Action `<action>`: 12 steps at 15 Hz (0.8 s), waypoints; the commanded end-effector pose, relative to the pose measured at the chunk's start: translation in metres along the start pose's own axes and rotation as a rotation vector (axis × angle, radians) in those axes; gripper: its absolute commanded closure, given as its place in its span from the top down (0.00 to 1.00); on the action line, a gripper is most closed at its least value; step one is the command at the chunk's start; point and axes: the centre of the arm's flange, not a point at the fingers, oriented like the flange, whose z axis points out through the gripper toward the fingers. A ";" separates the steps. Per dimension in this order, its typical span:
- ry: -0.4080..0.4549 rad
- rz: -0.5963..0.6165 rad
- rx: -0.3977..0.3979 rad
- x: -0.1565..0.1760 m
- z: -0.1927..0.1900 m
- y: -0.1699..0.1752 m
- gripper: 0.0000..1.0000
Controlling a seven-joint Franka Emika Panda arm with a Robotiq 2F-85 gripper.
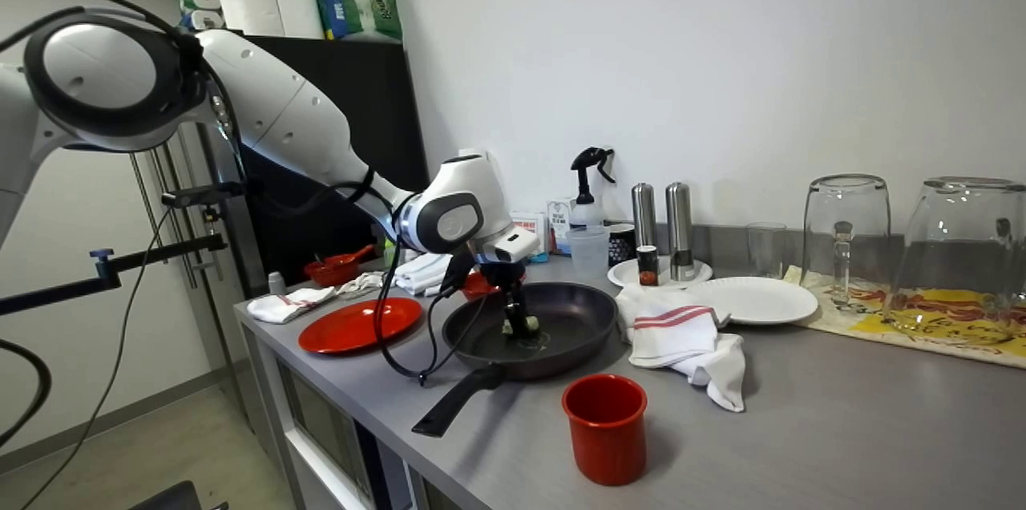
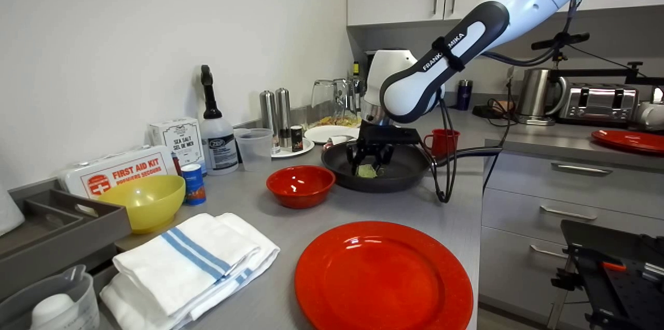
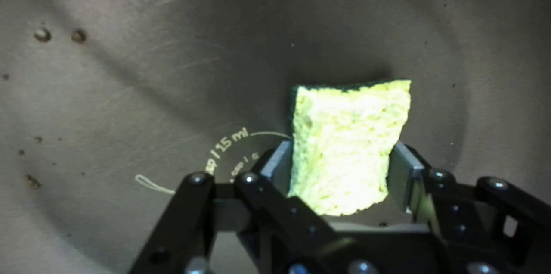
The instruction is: Pick up the sponge and put it on the black pan, use the sponge to scrub the pan and place the sponge back on the countertop
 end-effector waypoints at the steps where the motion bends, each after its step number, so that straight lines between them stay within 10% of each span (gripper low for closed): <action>1: -0.021 0.014 -0.009 -0.007 0.006 0.015 0.28; 12: -0.016 0.100 -0.075 0.009 0.003 0.070 0.28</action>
